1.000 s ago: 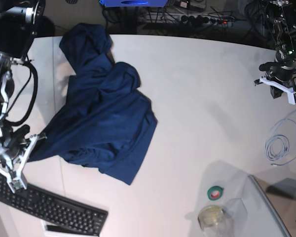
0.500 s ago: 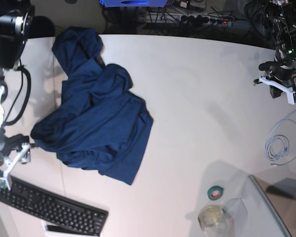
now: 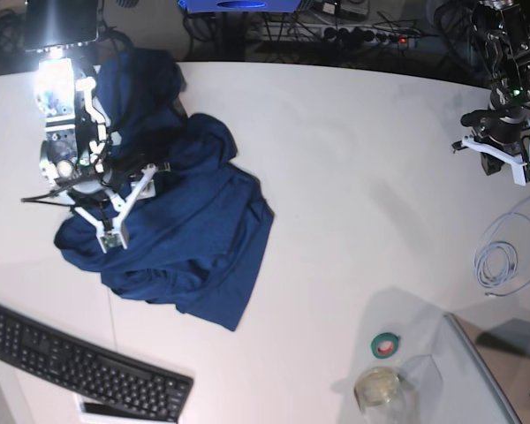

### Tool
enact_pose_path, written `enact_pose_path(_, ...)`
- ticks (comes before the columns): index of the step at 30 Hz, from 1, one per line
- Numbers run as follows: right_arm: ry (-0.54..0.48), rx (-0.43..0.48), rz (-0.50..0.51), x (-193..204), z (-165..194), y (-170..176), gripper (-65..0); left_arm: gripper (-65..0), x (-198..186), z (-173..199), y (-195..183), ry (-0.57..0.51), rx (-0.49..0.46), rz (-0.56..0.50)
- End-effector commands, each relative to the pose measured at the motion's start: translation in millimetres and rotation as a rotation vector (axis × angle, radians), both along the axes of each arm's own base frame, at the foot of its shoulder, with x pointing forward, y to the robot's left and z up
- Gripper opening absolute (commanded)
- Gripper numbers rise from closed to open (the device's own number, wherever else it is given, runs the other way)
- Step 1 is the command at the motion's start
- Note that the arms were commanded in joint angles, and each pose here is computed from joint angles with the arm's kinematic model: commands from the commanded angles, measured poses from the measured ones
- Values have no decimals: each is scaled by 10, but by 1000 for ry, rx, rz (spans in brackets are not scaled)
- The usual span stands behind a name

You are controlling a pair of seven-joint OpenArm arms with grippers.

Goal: Layout the t-shirt on the table in an organized manner, then fold the t-shirt properly

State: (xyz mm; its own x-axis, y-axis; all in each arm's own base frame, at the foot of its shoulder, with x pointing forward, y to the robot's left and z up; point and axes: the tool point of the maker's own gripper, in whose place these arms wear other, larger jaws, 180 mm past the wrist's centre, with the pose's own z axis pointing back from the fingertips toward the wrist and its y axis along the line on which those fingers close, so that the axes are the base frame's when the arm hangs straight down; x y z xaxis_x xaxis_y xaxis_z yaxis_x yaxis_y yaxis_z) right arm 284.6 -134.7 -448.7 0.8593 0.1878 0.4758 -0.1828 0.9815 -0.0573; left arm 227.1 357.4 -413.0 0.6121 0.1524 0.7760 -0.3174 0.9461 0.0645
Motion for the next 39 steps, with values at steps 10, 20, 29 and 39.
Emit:
enact_pose_path(10,-38,0,-10,228,-4,-36,-288,-650,65,130,60,-38,27,-6)
enact_pose_path(20,-19,2,-16,215,-50,-55,-650,-650,53,110,65,-32,25,-3)
enact_pose_path(29,-198,-47,-21,168,856,-173,-648,-650,62,113,66,-34,24,-2)
enact_pose_path(39,-339,-166,-108,261,1489,-903,-648,-650,83,127,37,-44,20,-3)
